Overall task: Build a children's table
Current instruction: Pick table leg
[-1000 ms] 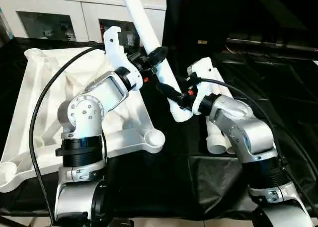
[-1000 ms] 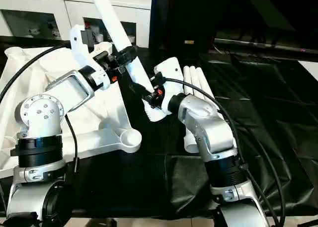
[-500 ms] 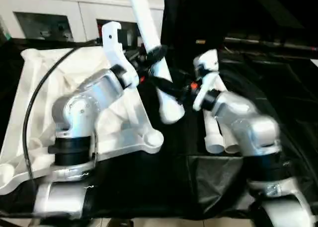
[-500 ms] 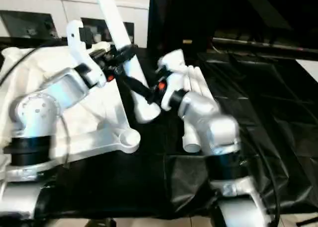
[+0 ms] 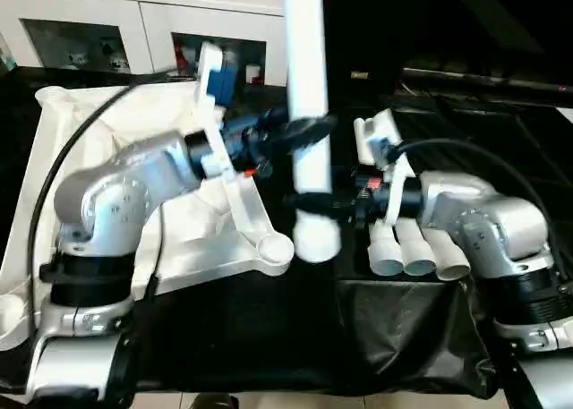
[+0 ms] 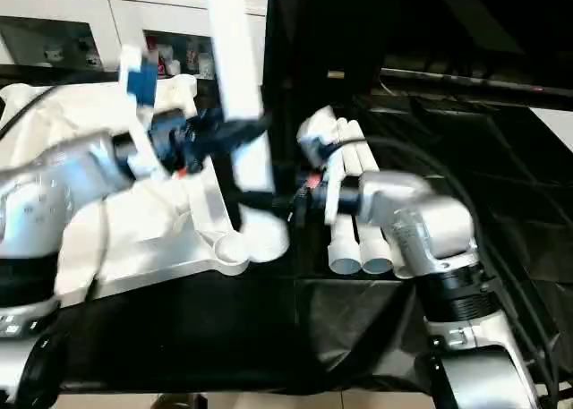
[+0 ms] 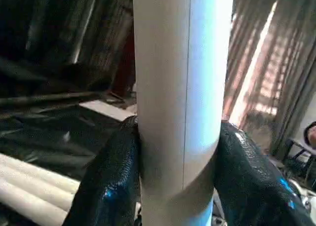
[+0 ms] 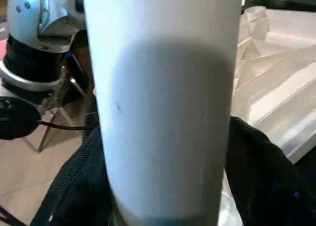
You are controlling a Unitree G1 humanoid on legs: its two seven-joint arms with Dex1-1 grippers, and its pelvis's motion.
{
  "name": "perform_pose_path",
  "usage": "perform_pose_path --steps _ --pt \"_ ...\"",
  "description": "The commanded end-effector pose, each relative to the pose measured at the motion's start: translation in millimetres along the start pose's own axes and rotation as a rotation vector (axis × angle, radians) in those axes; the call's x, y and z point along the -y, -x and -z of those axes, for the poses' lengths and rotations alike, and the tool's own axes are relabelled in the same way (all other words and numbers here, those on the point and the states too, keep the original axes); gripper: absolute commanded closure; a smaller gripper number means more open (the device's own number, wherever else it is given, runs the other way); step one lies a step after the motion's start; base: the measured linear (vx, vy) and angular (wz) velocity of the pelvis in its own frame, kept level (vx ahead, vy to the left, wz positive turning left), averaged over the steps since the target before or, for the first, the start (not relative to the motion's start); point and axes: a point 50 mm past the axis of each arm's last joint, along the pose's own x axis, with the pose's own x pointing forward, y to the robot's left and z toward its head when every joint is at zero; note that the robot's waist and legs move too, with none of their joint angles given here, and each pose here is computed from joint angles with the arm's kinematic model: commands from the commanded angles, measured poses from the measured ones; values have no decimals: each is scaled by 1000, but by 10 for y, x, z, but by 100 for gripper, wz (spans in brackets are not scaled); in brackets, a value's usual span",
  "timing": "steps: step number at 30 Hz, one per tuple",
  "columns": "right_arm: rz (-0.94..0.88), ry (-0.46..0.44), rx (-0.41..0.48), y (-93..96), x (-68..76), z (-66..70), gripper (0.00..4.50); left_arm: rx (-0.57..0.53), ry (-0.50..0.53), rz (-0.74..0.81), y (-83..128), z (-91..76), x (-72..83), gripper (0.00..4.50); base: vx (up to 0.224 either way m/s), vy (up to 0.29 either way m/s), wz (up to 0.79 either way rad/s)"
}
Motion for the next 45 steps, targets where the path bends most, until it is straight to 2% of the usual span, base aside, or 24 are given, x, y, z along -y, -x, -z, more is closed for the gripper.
perform_pose_path --steps 1,4,6,10,15,16,17,19,20,22,25,28,29,30,31,32,33,36,37,43,45 --pt "-9 -6 -16 38 -15 4 177 10 -21 40 -21 -42 46 266 0 0 0" --pt "-11 -11 -18 42 -15 5 190 4 -19 43 -13 -22 45 266 0 0 0" --pt "-8 -12 -18 42 -10 4 219 3 -13 43 -10 -12 45 266 0 0 0" --pt "1 -8 -17 30 -5 7 245 2 -9 35 -10 -3 36 266 0 0 0" --pt "37 2 -11 5 16 18 253 -2 7 22 -6 20 20 266 0 0 0" --pt "54 10 -7 -3 28 17 253 2 26 8 -10 21 4 210 0 0 0" --pt "106 30 1 -26 66 12 254 18 42 -36 -19 11 -40 196 0 0 0" --pt "137 40 6 -39 87 9 254 26 44 -62 -23 4 -63 187 0 0 0" --pt "254 88 7 -96 169 5 255 13 -1 -164 -51 27 -132 174 0 0 0" --pt "319 120 7 -131 212 1 255 0 -26 -228 -70 50 -173 153 0 0 0" --pt "424 165 21 -223 265 -2 255 -3 -24 -355 -155 115 -243 148 0 0 0" --pt "479 174 40 -290 281 1 255 21 13 -445 -230 147 -288 148 0 0 0" --pt "512 178 47 -349 294 8 255 64 51 -518 -286 148 -336 148 0 0 0" --pt "512 178 47 -349 294 8 255 64 51 -518 -286 148 -336 148 0 0 0" --pt "564 165 71 -383 321 -5 255 98 70 -649 -274 134 -445 148 0 0 0" --pt "569 165 73 -385 323 -6 255 101 72 -663 -271 133 -456 148 0 0 0" --pt "586 163 79 -394 333 -11 255 110 78 -720 -254 128 -502 176 0 0 0" --pt "613 157 88 -409 354 -11 255 160 103 -802 -203 97 -577 183 0 0 0" --pt "627 158 90 -414 367 -11 255 175 105 -830 -162 82 -604 204 0 0 0" --pt "653 172 92 -419 381 -14 255 173 97 -826 -160 70 -588 250 0 0 0" --pt "655 176 93 -424 381 -16 255 173 98 -816 -174 68 -580 251 0 0 0"
